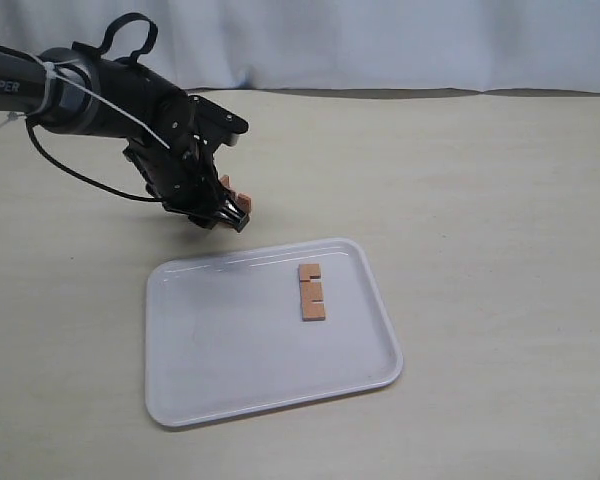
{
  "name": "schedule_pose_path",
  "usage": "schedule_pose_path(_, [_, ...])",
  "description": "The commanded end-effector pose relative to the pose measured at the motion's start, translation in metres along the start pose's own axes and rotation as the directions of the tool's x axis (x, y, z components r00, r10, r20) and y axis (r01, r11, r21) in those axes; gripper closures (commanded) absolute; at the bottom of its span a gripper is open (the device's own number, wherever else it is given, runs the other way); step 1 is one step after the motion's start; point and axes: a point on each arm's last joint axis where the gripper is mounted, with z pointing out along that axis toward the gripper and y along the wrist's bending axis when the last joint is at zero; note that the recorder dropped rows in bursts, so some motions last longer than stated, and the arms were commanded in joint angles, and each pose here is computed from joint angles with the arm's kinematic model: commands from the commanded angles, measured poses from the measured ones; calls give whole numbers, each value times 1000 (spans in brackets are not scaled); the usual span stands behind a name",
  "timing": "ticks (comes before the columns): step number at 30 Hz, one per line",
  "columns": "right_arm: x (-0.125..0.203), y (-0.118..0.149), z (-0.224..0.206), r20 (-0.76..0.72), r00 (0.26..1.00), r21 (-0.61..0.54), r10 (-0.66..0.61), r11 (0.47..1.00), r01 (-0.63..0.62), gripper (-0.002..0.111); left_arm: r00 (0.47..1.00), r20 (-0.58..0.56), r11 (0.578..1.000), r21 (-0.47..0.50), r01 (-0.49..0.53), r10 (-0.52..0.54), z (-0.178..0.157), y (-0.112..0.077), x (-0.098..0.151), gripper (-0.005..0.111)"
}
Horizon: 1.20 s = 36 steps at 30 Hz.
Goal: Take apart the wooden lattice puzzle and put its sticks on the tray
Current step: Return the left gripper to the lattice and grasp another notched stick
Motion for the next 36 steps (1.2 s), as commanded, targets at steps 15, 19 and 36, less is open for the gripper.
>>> schedule_pose_path(15, [0,0,0,5,1000,-3,-2,1000,2,104,1000,-11,1000,-3,-18,18,14,-1,3,107])
schedule_pose_path(19, [0,0,0,5,1000,-3,-2,1000,2,104,999,-23,1000,-8,-24,24,10,0,4,107])
schedule_pose_path(36, [0,0,0,5,1000,-3,-2,1000,2,104,1000,26,1000,28,2,-3,-58,4,-5,107])
